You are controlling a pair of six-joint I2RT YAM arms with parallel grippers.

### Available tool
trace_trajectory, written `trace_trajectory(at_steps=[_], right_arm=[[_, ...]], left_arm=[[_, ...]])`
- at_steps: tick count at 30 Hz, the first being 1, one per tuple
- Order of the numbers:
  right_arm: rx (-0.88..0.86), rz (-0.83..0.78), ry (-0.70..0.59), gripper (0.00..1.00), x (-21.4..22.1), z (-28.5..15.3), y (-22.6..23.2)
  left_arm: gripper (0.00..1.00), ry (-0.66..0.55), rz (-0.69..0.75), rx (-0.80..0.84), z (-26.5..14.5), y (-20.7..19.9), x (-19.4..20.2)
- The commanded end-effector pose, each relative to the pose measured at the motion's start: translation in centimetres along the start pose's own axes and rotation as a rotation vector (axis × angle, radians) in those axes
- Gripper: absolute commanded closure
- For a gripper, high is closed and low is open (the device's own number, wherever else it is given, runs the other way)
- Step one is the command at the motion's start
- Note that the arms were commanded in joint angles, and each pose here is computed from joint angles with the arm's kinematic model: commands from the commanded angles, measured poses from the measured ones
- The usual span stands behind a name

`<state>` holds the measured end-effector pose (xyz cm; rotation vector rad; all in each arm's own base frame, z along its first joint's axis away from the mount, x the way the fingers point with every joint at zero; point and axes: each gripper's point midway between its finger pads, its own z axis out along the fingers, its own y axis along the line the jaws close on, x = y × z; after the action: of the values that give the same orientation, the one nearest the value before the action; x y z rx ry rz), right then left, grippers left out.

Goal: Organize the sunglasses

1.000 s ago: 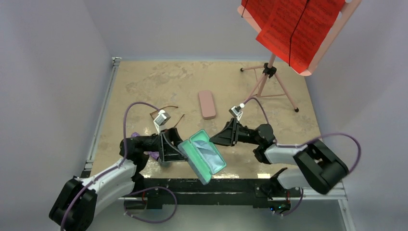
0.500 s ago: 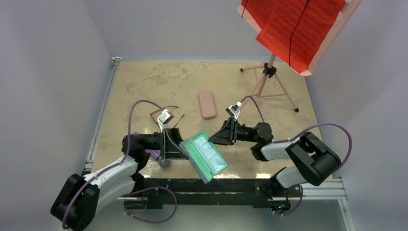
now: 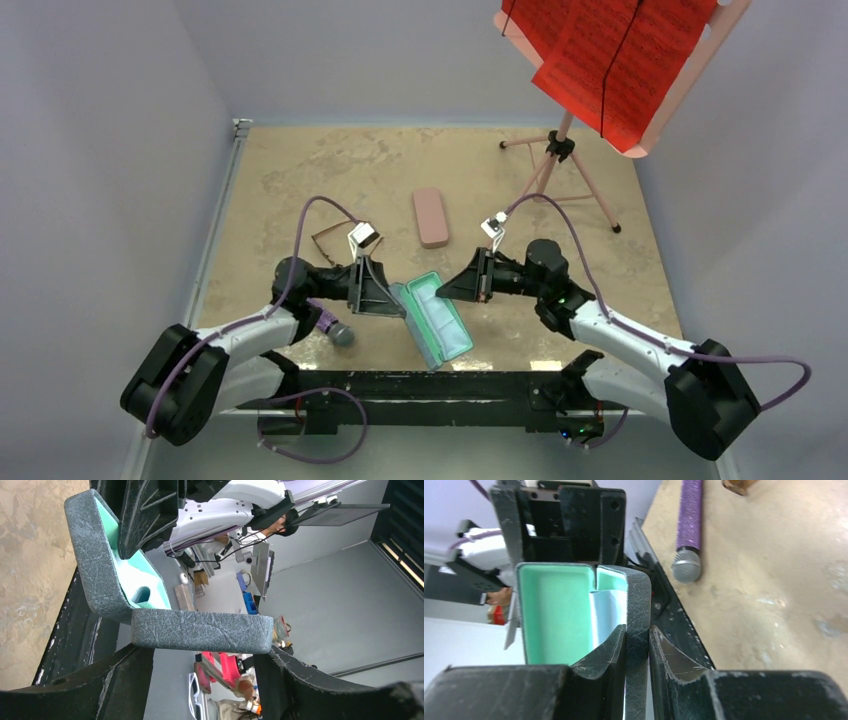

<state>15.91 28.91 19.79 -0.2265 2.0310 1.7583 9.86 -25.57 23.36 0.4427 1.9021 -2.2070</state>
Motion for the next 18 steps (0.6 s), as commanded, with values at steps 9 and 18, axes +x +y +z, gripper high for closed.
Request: trace_trajectory(at_steps=[9, 18], right_arm=[[0.453, 0.101, -0.189, 1.00, 0.0, -2.3, -9.8], [0.659, 0.248, -0.440, 1.00, -1.1, -5.6, -14.4]], left_arm=[[0.00, 0.017, -0.043, -0.028, 0.9, 3.0, -2.7], [0.00, -0.214, -0.205, -0.811, -5.0, 14.6, -4.7]])
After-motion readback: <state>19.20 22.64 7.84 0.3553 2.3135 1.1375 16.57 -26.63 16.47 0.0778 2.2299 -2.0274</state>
